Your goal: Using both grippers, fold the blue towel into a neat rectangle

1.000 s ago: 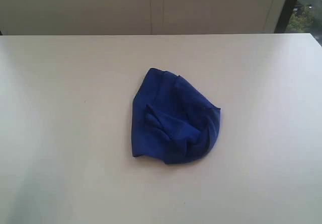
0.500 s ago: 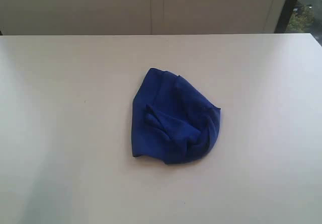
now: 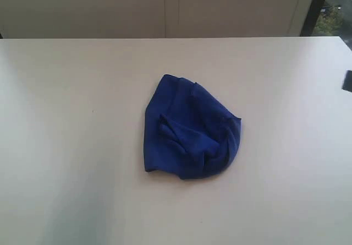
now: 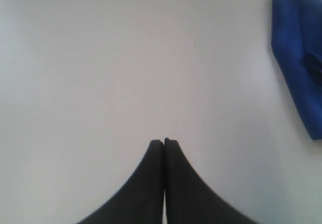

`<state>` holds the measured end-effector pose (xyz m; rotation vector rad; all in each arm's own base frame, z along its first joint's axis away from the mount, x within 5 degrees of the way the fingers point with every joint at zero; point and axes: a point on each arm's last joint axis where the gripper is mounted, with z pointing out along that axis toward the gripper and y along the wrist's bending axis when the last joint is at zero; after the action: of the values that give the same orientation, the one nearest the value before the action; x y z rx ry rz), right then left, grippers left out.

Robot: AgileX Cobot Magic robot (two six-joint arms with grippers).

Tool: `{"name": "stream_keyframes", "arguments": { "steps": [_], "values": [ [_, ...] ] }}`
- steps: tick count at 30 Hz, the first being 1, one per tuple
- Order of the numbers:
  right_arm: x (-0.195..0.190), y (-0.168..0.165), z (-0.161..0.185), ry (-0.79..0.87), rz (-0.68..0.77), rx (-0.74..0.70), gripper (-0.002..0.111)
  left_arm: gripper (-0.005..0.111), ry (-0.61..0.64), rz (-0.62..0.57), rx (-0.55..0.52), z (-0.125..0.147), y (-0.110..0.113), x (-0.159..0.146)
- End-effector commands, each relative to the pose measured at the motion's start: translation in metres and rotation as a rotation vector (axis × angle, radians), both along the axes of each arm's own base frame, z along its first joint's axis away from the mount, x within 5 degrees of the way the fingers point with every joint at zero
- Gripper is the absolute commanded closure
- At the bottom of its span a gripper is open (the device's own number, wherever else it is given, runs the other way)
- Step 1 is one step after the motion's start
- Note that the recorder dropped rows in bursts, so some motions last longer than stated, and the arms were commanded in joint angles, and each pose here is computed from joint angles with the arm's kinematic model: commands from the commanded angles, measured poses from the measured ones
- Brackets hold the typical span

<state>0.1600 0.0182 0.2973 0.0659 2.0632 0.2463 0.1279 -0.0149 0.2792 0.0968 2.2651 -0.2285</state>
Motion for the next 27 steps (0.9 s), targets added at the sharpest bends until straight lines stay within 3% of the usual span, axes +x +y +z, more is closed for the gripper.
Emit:
{"name": "stream_keyframes", "arguments": {
  "steps": [1,7,14,23,27],
  "values": [
    [0.041,0.011,-0.016,0.217,0.077,0.033,0.108,0.107,0.139,-0.106,-0.077,-0.007,-0.009,0.026],
    [0.086,0.037,-0.046,0.356,0.244,0.108,0.108,0.107,0.203,-0.2,-0.185,-0.029,-0.026,0.059],
    [0.117,0.073,-0.074,0.449,0.384,0.116,0.108,0.107,0.262,-0.312,-0.178,-0.051,-0.059,0.088],
    [0.145,0.096,-0.099,0.451,0.393,0.043,0.108,0.107,0.256,-0.442,-0.165,-0.041,-0.103,0.137],
    [0.151,0.098,-0.115,0.459,0.363,0.02,0.097,0.107,0.271,-0.451,-0.172,-0.044,-0.11,0.146]
  ]
}}
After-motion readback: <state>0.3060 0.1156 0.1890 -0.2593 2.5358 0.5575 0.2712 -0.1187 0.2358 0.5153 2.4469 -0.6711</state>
